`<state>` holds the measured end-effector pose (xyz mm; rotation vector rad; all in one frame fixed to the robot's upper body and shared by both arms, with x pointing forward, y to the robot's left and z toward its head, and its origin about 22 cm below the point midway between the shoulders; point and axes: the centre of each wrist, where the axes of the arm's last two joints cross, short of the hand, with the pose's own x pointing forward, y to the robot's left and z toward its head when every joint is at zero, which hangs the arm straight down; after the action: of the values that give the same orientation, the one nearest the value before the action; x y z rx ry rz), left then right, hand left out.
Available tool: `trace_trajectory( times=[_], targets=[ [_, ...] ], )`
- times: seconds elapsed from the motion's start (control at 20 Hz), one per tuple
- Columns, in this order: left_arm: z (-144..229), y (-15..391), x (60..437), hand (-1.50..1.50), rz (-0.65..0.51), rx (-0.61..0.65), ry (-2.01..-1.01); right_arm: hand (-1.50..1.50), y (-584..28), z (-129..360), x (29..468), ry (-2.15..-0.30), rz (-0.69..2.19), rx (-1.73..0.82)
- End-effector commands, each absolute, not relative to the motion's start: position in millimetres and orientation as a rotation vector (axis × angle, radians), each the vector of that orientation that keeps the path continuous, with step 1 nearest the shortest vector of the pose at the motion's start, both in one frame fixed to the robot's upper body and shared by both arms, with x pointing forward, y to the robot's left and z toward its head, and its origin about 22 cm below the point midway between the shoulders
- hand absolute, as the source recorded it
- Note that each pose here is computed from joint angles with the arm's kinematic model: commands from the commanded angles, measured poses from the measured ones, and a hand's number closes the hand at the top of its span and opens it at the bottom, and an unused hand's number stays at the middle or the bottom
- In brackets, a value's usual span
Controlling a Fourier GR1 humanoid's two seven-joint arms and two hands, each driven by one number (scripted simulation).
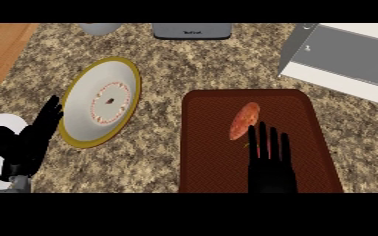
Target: Pick the bell pepper from the tray and place it in the tiered shelf
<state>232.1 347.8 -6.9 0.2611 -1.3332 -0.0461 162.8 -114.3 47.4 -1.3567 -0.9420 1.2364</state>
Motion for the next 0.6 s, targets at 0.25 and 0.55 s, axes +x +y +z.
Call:
trace_trajectory(
  times=[0.25,0.55],
  targets=[
    [0.1,340.3,225.5,0.0,-0.047,0.231,-1.341,-1.5,-152.7,42.0,203.9,-0.929,1.22,-1.386],
    [6.6,354.6,234.7,0.0,-0.042,0.274,-1.33,-1.5,-147.6,18.8,201.1,-0.937,1.245,-1.365]
  ],
)
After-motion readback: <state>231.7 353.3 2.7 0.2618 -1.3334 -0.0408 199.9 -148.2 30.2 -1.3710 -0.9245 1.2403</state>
